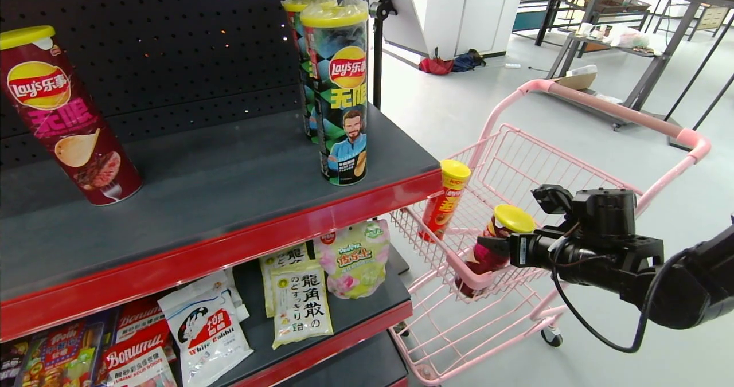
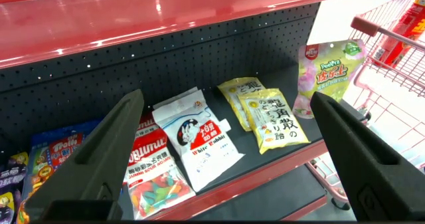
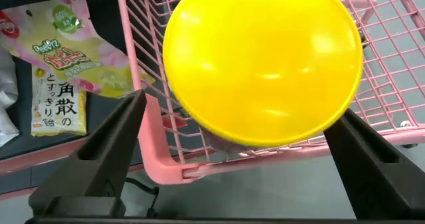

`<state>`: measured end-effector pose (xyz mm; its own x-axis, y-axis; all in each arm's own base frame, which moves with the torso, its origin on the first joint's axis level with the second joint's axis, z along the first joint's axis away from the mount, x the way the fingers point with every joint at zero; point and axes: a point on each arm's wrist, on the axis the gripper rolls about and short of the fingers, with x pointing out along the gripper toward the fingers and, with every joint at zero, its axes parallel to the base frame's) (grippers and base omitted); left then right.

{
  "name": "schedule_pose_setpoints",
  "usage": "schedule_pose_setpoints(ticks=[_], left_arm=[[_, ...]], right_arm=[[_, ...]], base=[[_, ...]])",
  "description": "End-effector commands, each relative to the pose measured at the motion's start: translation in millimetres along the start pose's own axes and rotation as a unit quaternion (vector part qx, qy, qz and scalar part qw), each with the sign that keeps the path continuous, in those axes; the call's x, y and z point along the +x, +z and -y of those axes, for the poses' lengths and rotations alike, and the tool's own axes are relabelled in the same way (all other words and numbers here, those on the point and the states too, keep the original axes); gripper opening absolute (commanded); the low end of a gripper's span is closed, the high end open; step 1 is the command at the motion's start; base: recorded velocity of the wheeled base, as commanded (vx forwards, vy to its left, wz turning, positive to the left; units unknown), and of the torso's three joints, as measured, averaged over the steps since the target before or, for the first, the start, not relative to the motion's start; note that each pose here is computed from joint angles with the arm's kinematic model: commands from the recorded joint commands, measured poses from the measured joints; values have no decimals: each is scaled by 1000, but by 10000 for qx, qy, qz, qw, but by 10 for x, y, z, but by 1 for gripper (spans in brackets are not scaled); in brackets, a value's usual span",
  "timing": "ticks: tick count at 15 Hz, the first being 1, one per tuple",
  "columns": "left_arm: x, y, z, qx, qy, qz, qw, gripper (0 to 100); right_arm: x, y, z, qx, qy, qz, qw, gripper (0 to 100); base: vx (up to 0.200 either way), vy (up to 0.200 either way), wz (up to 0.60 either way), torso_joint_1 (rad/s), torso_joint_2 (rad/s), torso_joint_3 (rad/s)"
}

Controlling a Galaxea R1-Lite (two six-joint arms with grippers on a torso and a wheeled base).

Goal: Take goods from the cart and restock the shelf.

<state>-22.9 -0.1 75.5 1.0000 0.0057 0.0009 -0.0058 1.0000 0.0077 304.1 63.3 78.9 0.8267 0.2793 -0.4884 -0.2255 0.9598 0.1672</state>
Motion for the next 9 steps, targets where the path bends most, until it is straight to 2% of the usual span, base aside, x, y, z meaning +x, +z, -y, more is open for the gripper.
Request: schedule_pose_setpoints(ticks=[1,4,9], left_arm=[[1,0,0,0,2,-4,10000,100],[1,0,0,0,2,-4,10000,100],[1,0,0,0,2,-4,10000,100]], right_arm=[[55,-14,-4,-2,10,-41,10000,100],[104,-40,5,13,10,-103,9999,100],[217,50,6,-3,21,42,10000,100]], base=[[0,0,0,0,0,0],[0,0,0,0,0,0],[0,0,0,0,0,0]])
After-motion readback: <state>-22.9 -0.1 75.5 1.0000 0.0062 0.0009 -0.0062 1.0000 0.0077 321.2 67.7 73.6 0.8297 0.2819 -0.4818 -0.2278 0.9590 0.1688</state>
